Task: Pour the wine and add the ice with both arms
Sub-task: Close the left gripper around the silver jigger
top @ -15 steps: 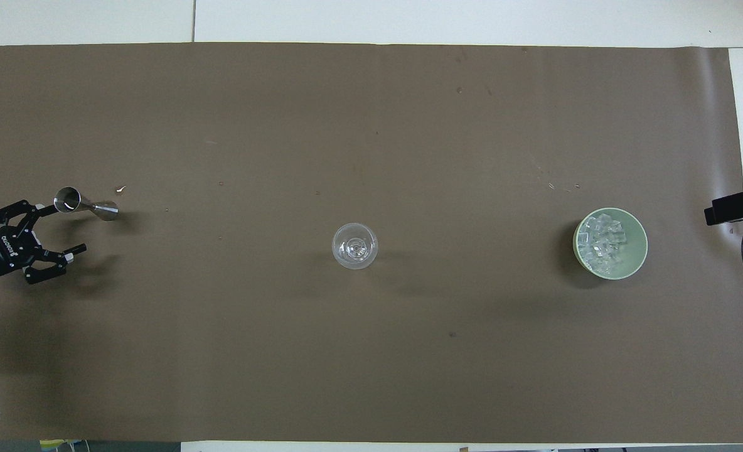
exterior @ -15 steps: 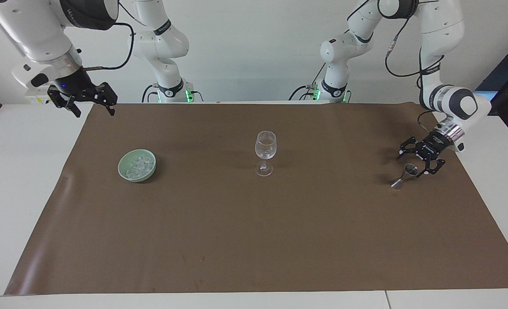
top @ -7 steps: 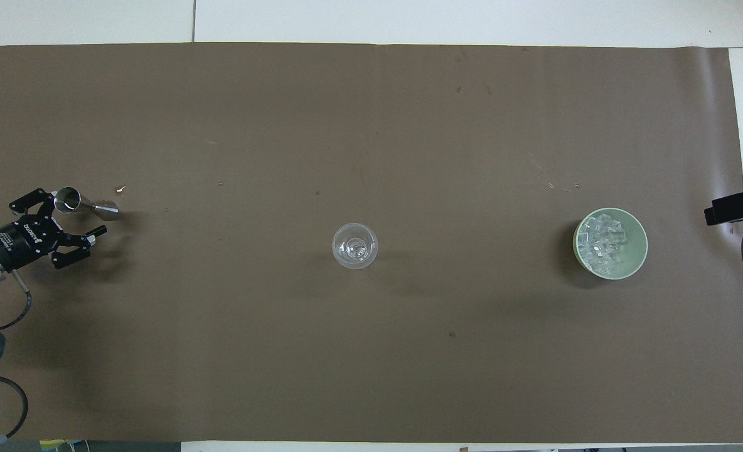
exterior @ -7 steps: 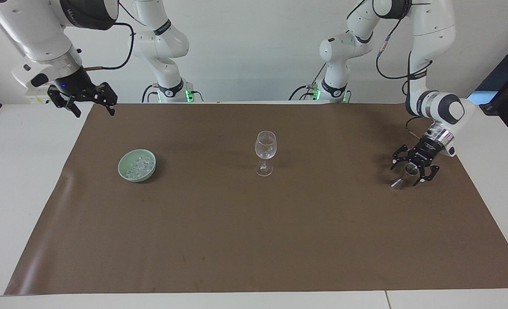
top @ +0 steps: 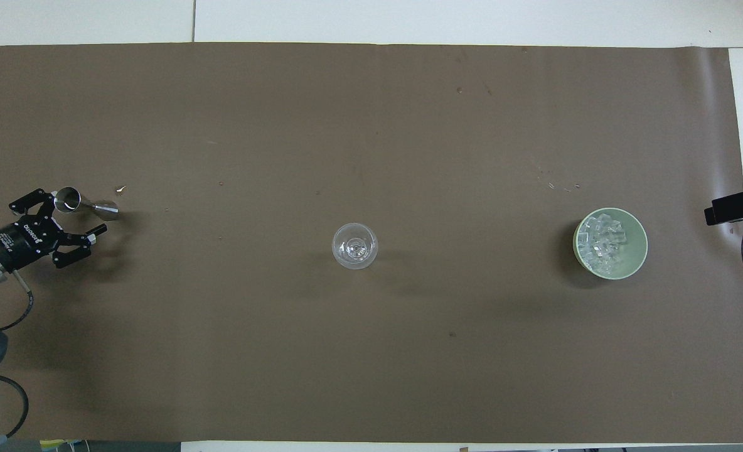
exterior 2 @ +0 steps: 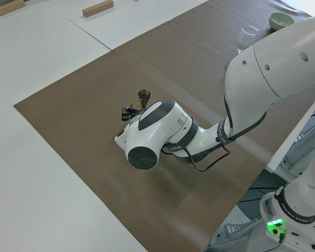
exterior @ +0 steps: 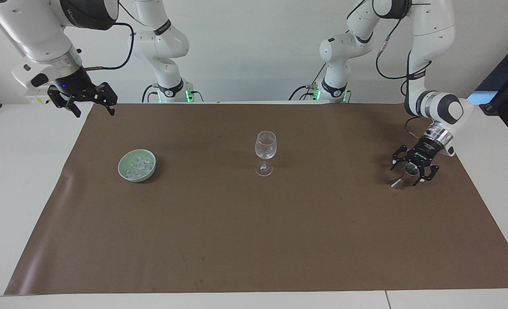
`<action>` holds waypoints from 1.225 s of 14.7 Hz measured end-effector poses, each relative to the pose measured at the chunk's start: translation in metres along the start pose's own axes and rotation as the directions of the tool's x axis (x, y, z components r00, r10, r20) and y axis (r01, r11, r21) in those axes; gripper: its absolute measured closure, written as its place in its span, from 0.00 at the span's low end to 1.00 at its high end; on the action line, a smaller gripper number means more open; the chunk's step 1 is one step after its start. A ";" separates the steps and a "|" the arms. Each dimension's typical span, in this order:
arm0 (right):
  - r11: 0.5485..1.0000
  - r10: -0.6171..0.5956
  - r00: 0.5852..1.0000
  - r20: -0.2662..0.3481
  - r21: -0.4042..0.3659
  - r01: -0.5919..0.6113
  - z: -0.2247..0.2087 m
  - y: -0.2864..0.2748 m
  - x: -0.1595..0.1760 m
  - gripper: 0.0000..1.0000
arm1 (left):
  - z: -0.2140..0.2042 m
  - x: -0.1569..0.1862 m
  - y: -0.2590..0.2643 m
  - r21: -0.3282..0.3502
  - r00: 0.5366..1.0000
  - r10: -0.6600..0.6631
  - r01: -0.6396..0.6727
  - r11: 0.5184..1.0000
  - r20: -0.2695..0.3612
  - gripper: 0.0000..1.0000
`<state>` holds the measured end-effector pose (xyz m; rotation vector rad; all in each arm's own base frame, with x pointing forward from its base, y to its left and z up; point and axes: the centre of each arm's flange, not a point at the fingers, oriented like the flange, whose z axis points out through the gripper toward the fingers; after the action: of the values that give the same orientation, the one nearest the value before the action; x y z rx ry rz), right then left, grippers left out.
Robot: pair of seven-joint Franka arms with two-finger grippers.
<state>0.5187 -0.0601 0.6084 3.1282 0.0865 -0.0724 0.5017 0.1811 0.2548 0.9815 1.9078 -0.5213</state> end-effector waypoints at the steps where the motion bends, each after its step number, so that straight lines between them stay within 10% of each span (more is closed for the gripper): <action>1: 1.000 0.000 1.000 0.000 0.000 0.000 0.000 0.000 0.000 0.00 | 0.001 -0.001 0.000 0.000 1.000 0.001 -0.001 1.000 0.002 0.04; 7: 1.000 0.000 1.000 0.000 0.000 0.000 0.000 0.000 0.000 0.00 | 0.008 -0.006 -0.002 0.007 1.000 0.017 -0.017 1.000 0.007 0.09; 13: 1.000 0.000 1.000 0.000 0.000 0.000 0.000 0.000 0.000 0.00 | 0.005 -0.005 -0.001 -0.004 1.000 0.016 -0.016 1.000 0.003 0.78; 18: 1.000 0.000 1.000 0.000 0.000 0.000 0.000 0.000 0.000 0.00 | -0.003 -0.001 0.002 -0.021 1.000 0.009 -0.009 1.000 0.002 0.78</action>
<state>0.5187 -0.0601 0.6083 3.1282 0.0865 -0.0725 0.5021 0.1838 0.2577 0.9755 1.9029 -0.4962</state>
